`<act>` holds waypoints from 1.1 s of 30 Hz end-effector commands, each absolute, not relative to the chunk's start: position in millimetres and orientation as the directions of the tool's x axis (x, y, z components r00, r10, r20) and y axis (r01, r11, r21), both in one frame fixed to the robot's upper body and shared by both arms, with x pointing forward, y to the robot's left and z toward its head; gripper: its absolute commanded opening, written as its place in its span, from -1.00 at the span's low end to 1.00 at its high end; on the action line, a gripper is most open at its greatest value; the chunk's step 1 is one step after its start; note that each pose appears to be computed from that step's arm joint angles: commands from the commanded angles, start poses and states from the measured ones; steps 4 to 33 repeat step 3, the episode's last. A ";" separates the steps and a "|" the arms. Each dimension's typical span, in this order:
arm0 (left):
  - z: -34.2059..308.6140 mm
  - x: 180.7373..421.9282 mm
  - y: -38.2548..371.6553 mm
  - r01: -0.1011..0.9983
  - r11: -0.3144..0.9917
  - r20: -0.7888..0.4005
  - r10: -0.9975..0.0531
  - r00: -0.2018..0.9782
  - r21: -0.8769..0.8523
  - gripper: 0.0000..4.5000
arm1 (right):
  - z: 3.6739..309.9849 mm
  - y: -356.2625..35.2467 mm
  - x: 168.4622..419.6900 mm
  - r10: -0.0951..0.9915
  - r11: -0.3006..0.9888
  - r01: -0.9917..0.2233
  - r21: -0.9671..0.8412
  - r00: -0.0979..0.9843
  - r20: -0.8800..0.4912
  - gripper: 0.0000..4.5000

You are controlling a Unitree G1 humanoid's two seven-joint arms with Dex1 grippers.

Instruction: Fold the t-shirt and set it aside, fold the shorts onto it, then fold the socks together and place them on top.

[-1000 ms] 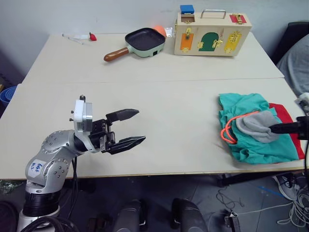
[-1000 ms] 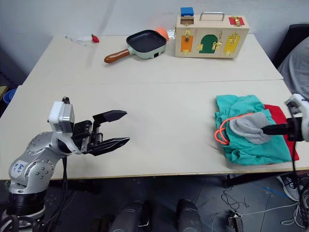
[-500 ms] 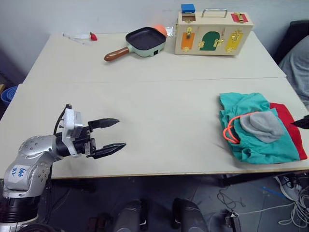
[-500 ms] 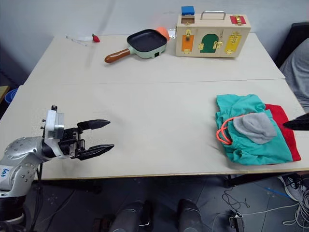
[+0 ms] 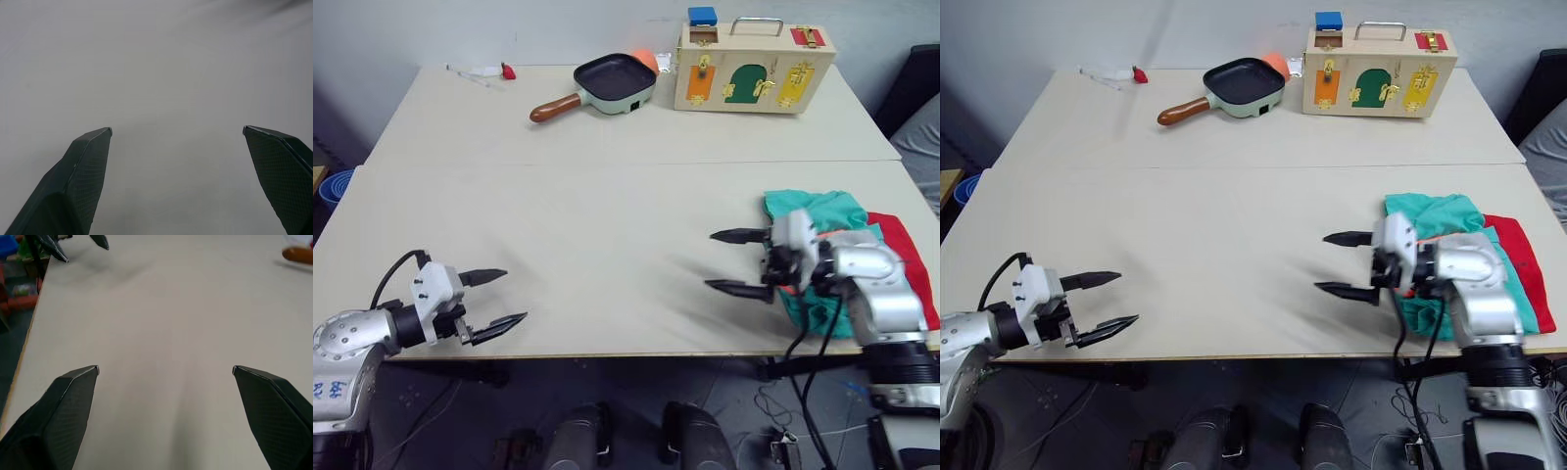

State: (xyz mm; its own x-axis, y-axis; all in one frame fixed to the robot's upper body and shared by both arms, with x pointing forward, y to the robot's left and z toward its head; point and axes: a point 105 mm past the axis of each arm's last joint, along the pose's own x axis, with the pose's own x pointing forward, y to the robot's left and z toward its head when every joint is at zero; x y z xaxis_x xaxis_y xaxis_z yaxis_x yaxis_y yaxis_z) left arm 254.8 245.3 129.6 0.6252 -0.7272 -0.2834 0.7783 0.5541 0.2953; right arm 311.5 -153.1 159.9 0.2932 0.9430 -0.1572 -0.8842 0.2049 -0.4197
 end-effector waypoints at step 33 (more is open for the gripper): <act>139.0 256.4 255.7 0.723 0.569 -0.254 -0.688 0.679 0.391 1.00 | 141.8 -159.6 320.9 0.927 0.242 -0.822 -0.515 0.353 -0.128 0.98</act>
